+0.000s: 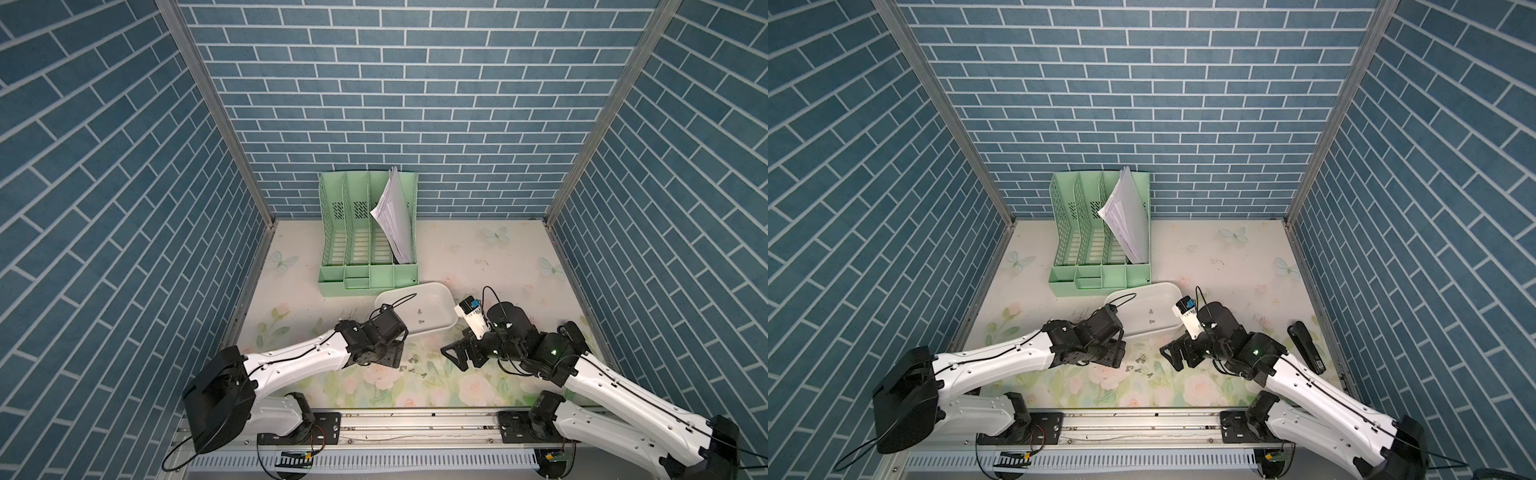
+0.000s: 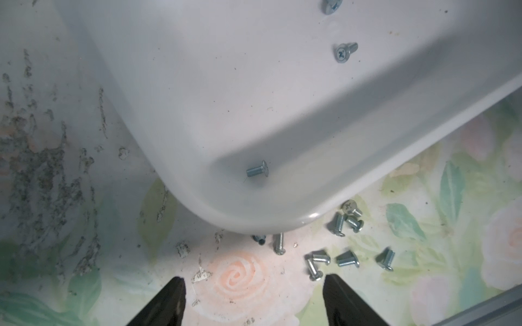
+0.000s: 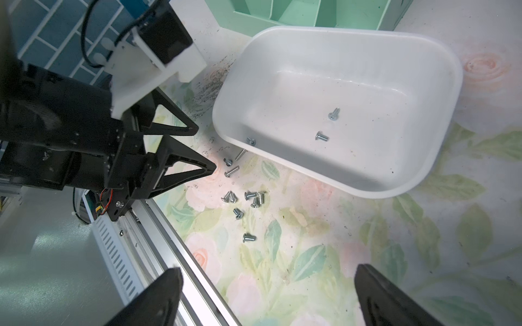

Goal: Put the screws on the desktop into the storage box
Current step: Pick up the screw from the center of the board.

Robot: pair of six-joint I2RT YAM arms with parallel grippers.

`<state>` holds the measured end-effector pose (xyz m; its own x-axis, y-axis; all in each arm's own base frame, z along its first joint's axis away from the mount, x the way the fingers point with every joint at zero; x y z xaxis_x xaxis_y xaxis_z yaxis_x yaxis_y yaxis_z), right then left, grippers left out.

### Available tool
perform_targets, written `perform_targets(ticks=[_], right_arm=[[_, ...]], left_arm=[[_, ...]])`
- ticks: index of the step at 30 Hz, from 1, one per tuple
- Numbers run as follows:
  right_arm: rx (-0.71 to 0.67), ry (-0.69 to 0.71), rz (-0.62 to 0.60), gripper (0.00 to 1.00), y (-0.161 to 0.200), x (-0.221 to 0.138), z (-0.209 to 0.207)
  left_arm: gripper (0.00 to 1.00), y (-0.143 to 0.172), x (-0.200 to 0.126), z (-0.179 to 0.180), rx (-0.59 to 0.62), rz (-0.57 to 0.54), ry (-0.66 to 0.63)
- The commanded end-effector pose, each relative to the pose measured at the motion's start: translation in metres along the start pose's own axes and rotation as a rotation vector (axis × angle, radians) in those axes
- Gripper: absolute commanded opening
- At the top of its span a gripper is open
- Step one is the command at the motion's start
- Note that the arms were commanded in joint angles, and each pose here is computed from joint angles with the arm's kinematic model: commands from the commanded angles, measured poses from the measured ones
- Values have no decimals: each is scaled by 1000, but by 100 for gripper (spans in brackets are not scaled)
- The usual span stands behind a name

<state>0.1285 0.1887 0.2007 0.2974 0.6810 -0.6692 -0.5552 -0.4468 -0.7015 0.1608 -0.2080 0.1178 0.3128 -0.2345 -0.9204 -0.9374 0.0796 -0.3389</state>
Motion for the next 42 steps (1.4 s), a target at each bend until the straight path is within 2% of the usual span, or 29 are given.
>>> perform_targets(ticks=[1,4,23,42], right_arm=[[24,-18,8,100,5,-2,2],[24,-17,5,100,6,-3,2],[22,-23,-2,100,6,-3,2],[19,-26,-4,100,6,-3,2]], left_arm=[[72,-3,4,-3,10,-21,-13],[63,-1,9,-3,18,-12,-28],[38,7,35,0,33,24,-77],[24,11,45,1,45,48,-91]])
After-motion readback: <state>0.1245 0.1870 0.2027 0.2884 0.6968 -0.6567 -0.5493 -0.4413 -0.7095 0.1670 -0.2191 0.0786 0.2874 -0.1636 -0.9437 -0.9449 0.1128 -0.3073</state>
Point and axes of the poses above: each gripper's point midway between its finger pads, its own x axis out along the fingers, its own z axis along the line the jaws close on, y = z × x, the point moved 6 cm from there along -x, back along the fingers, and after that the axes turned 9 degrees about -x, right-handed, at the moved point
